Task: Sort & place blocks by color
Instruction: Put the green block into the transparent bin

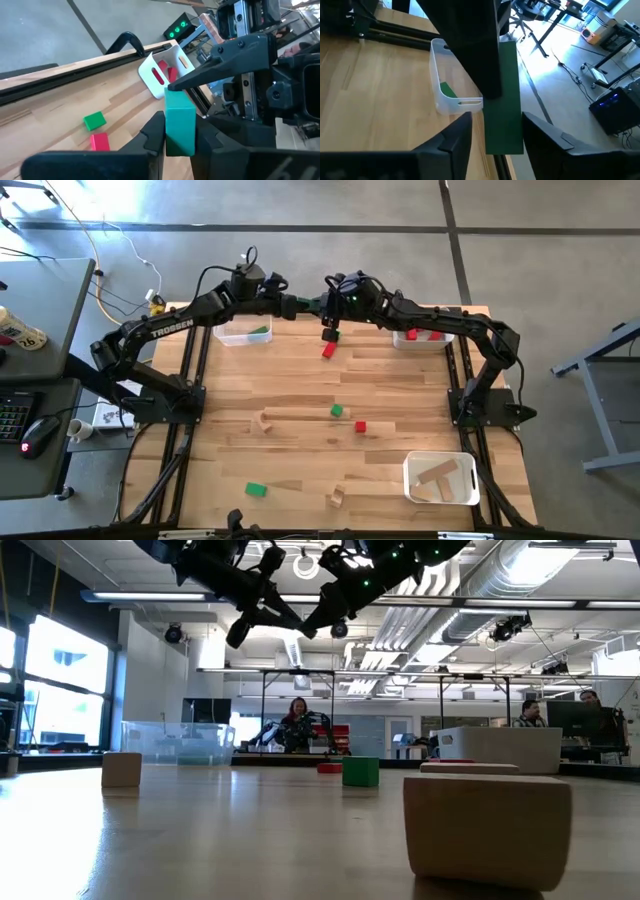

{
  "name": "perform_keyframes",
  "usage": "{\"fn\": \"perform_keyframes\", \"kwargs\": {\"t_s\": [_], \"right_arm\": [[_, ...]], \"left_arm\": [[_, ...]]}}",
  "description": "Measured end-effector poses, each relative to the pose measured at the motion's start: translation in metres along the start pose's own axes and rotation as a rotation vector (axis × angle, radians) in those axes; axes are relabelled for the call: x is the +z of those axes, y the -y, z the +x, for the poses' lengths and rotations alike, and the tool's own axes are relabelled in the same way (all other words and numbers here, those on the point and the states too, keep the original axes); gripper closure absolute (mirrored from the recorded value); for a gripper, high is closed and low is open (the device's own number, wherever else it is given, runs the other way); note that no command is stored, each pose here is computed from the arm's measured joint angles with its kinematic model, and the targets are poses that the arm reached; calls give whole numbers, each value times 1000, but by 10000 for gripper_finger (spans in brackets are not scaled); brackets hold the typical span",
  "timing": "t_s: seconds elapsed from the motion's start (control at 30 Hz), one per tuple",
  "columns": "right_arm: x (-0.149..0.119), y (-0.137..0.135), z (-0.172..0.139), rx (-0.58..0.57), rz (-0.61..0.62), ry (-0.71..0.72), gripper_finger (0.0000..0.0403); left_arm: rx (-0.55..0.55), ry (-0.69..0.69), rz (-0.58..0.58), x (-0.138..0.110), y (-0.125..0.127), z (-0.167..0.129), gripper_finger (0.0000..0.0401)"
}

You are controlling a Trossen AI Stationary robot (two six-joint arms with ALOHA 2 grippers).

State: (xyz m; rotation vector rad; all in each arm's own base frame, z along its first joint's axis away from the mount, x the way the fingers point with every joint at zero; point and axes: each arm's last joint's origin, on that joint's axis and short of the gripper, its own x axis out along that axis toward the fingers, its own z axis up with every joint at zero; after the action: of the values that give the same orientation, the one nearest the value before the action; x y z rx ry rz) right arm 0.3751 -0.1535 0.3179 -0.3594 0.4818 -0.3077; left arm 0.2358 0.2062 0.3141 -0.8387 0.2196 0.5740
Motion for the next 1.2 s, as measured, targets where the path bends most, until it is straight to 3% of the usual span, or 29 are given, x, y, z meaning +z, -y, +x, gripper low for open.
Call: {"fn": "perform_keyframes", "kwargs": {"t_s": [0.4,0.57,0.8,1.07,1.2], "right_arm": [[-7,1,0,-85,83,-101,240],[-13,3,-1,-111,101,-166,240],[-21,7,-1,-73,163,-205,240],[-22,8,-1,-70,154,-204,240],[-22,8,-1,-24,157,-187,240]], "left_arm": [[28,7,31,5,-8,-3,369],[90,5,55,9,-19,-10,369],[335,-14,93,9,-41,-27,369],[697,-152,126,-7,-62,-40,369],[794,-199,134,-11,-67,-45,369]]}}
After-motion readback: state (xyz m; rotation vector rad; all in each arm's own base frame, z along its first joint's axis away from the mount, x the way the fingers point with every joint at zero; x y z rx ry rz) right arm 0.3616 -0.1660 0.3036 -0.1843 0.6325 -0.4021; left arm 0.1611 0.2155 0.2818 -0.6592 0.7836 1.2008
